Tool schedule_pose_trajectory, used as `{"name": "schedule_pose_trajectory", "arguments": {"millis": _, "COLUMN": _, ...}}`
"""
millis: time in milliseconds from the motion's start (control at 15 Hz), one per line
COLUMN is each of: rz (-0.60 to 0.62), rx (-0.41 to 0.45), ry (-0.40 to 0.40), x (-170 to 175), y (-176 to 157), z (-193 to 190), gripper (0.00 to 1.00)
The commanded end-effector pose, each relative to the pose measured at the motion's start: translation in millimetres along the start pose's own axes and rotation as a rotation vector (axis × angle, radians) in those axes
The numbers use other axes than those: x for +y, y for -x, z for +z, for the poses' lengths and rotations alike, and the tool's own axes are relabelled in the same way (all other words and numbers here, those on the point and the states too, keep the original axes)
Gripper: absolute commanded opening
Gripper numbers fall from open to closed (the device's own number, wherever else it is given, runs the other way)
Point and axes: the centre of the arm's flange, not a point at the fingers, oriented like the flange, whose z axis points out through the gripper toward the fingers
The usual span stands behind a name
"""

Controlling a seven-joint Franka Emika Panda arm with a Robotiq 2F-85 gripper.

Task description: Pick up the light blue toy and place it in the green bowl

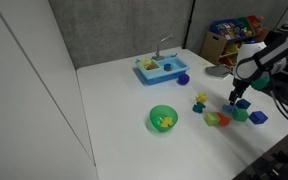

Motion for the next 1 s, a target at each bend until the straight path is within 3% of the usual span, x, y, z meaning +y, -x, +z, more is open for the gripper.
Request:
{"name": "schedule_pose_trajectory", "arguments": {"millis": 0, "rz": -0.056, "rx": -0.002, "ry": -0.010, "x": 8.0, "y": -3.1, "z": 19.8, "gripper": 1.00}}
{"name": "schedule_pose_trajectory", "arguments": {"millis": 333, "rz": -0.144, "rx": 0.010, "ry": -0.012, "x": 1.4, "y": -6.3, "z": 35.8, "gripper": 1.00}}
{"name": "schedule_pose_trajectory", "arguments": {"millis": 667, "rz": -0.235, "rx": 0.074, "ry": 0.045, "x": -10.2, "y": -13.1, "z": 38.5, "gripper": 1.00}}
{"name": "schedule_pose_trajectory", "arguments": {"millis": 933, "rz": -0.265, "rx": 0.118, "ry": 0.017, "x": -11.8, "y": -16.9, "z": 43.7, "gripper": 1.00}}
